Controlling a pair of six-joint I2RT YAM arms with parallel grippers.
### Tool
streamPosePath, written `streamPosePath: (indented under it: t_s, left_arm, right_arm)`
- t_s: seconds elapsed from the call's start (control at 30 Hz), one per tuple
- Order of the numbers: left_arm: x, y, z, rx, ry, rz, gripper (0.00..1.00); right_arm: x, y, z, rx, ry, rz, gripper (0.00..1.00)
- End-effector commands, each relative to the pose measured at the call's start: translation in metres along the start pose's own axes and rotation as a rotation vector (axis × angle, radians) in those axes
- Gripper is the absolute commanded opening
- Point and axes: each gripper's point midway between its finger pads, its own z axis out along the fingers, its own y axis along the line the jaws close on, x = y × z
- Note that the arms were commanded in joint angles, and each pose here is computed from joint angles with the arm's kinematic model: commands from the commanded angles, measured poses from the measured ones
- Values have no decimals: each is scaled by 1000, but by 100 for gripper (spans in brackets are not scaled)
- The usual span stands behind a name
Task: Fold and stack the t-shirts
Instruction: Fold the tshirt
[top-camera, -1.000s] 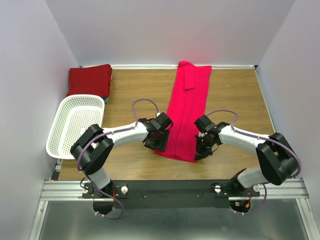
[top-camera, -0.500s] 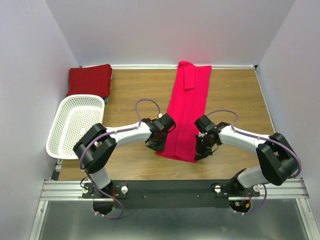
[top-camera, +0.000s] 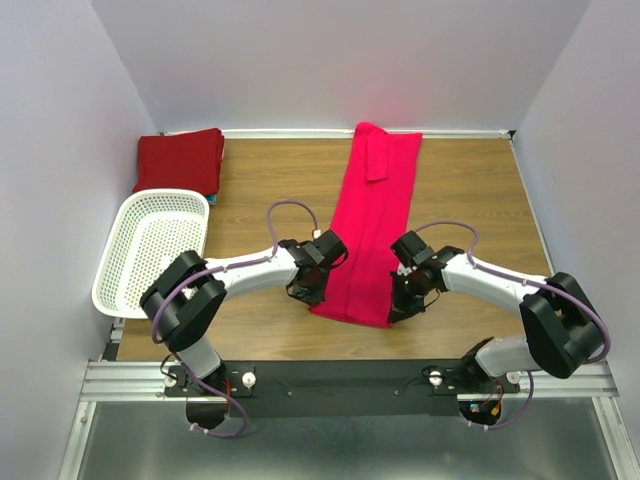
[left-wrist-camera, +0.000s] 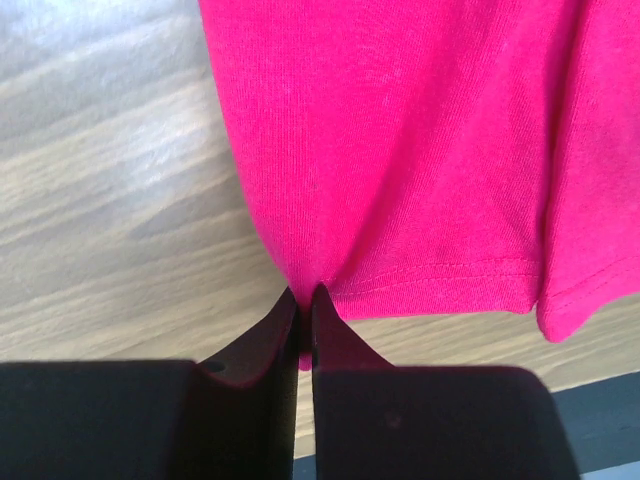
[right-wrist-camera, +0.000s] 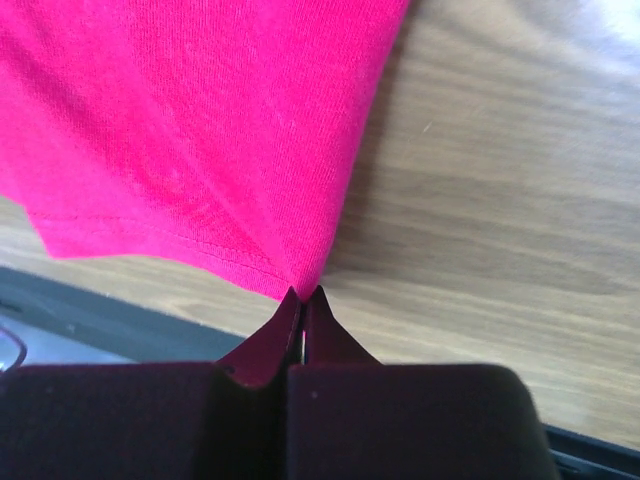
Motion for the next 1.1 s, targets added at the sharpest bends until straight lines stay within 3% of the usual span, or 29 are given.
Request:
streamPosePath:
  t_s: [0.0, 0.2, 0.33, 0.53, 0.9, 1.07]
  left_arm:
    - [24, 14, -10, -21, 50, 38, 10]
    - [39, 5, -25, 70, 72, 56, 10]
    - [27, -7, -34, 136, 32, 92, 10]
    - [-40, -4, -39, 120, -73, 72, 10]
    - [-210, 10, -45, 134, -298, -19, 10]
    - [-250, 18, -24, 107, -354, -30, 10]
  right_arm:
    - [22, -3, -9, -14, 79, -28, 1]
    - [35, -3, -22, -16, 134, -53, 1]
    - [24, 7, -31, -33, 110, -85, 1]
    - [-38, -6, -47, 152, -54, -128, 1]
    - [-192, -35, -89, 371, -356, -102, 0]
    - [-238, -33, -90, 405, -453, -111, 0]
